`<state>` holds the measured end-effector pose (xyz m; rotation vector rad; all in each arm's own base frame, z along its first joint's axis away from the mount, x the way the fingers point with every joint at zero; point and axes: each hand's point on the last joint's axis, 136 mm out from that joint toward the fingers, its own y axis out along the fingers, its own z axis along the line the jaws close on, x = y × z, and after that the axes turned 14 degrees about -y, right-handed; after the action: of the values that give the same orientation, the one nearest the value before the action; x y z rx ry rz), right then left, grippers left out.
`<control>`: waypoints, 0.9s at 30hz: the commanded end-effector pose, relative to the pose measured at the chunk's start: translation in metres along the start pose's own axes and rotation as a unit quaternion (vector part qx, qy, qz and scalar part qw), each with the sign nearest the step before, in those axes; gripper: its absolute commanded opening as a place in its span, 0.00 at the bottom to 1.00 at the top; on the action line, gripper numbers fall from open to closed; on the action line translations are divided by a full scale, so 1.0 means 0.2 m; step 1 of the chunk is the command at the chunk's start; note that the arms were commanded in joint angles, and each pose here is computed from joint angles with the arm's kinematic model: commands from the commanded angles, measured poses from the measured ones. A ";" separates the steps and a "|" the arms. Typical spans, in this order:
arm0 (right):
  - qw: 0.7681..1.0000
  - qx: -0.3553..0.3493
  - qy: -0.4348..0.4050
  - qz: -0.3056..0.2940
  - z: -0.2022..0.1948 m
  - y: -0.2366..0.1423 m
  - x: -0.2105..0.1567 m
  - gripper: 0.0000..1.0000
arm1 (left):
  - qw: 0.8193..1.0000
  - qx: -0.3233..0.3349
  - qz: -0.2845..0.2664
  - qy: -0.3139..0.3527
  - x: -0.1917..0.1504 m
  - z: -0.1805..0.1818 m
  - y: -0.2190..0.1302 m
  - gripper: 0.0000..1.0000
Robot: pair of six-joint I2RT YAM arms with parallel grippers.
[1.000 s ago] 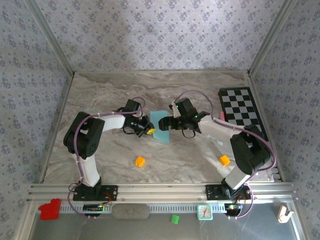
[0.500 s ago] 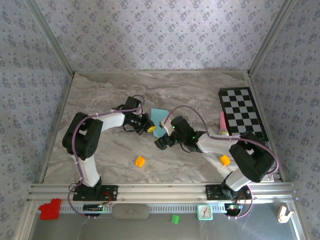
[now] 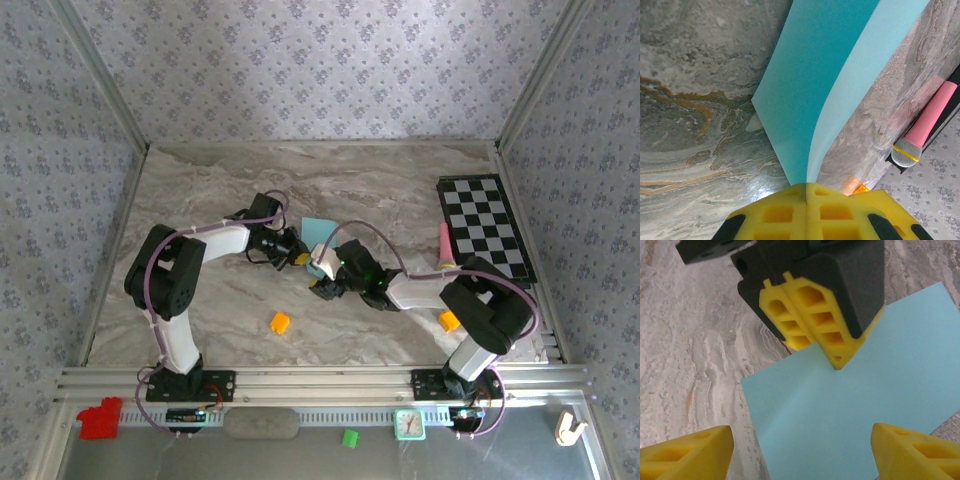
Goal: Fold a paper plane with a square sheet of paper (pick it up from the middle)
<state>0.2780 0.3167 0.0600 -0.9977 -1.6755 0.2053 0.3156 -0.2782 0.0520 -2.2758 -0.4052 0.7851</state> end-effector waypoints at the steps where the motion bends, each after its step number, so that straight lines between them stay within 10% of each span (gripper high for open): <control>1: 0.999 -0.043 -0.027 -0.010 -0.08 0.02 0.06 0.73 | 1.000 -0.004 -0.004 0.001 -0.02 -0.05 -0.04 0.00; 17: 0.998 -0.045 -0.015 -0.035 -0.08 -0.02 0.13 0.49 | 1.000 0.002 -0.003 -0.001 -0.02 -0.03 -0.03 0.00; 27: 0.998 -0.053 -0.010 -0.037 -0.09 -0.03 0.14 0.49 | 1.000 0.004 -0.004 -0.002 -0.01 -0.03 -0.02 0.00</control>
<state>0.2871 0.3225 0.0720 -1.0317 -1.7382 0.1353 0.3135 -0.2760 0.0496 -2.2569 -0.4075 0.7959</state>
